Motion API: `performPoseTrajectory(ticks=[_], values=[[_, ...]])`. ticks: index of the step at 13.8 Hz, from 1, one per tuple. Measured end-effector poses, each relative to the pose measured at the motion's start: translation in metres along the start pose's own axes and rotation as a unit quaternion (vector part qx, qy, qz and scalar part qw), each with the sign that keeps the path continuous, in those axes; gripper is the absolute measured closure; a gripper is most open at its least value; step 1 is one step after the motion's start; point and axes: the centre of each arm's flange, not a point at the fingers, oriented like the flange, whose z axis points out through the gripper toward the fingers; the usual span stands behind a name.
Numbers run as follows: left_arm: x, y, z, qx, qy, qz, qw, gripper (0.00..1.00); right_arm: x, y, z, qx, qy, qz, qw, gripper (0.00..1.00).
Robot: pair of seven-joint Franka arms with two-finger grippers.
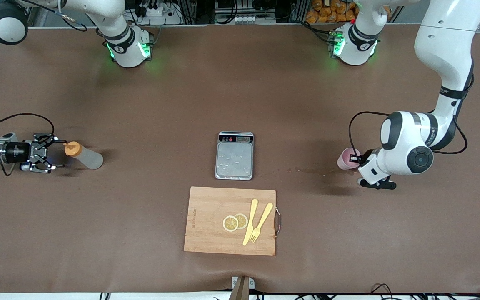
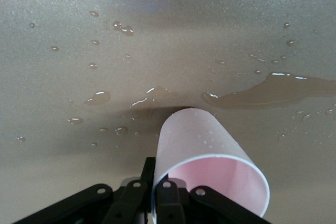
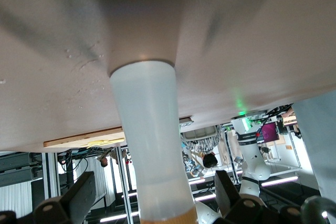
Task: Add sauce to pink cup with both arms
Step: 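Carry the pink cup onto the scale with the left gripper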
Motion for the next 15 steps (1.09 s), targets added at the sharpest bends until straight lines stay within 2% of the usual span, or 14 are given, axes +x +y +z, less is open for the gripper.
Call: performPoseTrajectory(ticks=[4, 8, 11, 15], values=[[0.006, 0.004, -0.024, 0.0, 0.025, 0.001, 1.0, 0.96, 0.01, -0.007, 0.018, 0.001, -0.024, 0.002, 1.0, 0.0], [0.0, 0.019, -0.077, -0.001, 0.068, -0.006, 0.998, 0.96, 0.012, -0.02, 0.049, -0.02, -0.031, -0.018, 0.999, 0.0], [-0.008, 0.066, -0.094, -0.013, 0.081, -0.027, 0.996, 0.96, 0.024, -0.022, 0.063, -0.024, -0.038, -0.03, 0.999, 0.0], [-0.023, 0.153, -0.101, -0.036, 0.081, -0.068, 0.994, 0.96, 0.028, -0.023, 0.064, -0.022, -0.039, -0.031, 0.999, 0.0]])
